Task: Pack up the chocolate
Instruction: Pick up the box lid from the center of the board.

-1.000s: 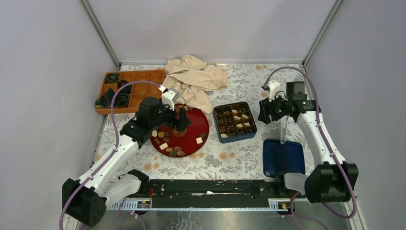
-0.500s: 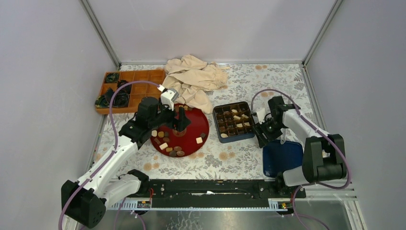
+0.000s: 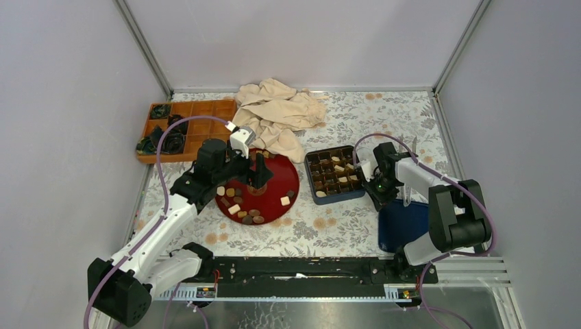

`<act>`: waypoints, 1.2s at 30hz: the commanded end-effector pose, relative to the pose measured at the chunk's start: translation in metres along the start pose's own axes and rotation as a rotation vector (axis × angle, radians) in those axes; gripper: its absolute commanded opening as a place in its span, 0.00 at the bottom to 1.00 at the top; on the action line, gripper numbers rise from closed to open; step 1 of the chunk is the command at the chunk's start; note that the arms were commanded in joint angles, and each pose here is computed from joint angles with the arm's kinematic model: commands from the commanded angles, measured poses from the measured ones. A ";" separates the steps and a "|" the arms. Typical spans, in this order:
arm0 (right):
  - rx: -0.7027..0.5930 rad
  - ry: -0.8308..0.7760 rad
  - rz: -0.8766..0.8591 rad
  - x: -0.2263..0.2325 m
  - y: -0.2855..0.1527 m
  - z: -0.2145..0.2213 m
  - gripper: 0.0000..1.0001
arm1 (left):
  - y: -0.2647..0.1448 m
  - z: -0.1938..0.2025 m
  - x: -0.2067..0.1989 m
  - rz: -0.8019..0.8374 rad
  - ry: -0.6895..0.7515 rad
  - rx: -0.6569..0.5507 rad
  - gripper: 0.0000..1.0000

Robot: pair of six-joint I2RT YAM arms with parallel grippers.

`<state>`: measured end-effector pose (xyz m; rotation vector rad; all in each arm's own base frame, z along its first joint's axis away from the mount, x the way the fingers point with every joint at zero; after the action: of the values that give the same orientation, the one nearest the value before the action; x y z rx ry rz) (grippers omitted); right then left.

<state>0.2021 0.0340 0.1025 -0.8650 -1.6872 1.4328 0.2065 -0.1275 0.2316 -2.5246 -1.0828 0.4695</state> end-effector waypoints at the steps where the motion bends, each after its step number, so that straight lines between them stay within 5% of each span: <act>1: -0.039 -0.002 0.150 -0.012 -0.002 -0.007 0.25 | -0.002 -0.002 0.001 -0.016 -0.001 -0.021 0.90; 7: -0.097 -0.013 0.225 -0.022 -0.013 -0.020 0.06 | -0.002 -0.002 0.002 -0.019 0.001 -0.022 0.90; 13: -0.071 0.003 0.129 -0.018 -0.005 -0.021 0.08 | -0.002 -0.002 0.001 -0.017 0.002 -0.023 0.90; 17: -0.045 0.003 0.113 -0.018 0.001 -0.019 0.26 | -0.002 -0.003 0.001 -0.013 0.001 -0.025 0.90; 22: -0.039 0.004 0.098 -0.020 0.000 -0.018 0.11 | -0.002 -0.002 0.001 -0.013 0.001 -0.021 0.90; 27: -0.170 0.035 0.015 -0.021 -0.042 -0.026 0.00 | -0.001 -0.001 0.002 -0.014 -0.001 -0.017 0.90; 36: -0.417 0.148 -0.254 -0.024 -0.101 -0.052 0.00 | 0.001 0.001 0.003 -0.018 0.000 -0.007 0.90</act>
<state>0.2526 0.0166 0.1780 -1.0122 -1.8650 1.0733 0.2065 -0.1275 0.2316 -2.5246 -1.0827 0.4690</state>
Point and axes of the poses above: each gripper's point midway between its finger pads, its own y axis out along the fingers, its own x axis along the line the jaws close on, z = x × y, the point moved 9 cm from there along -y, back along the fingers, and after that the axes turned 7 degrees about y, right-handed, at the moved point
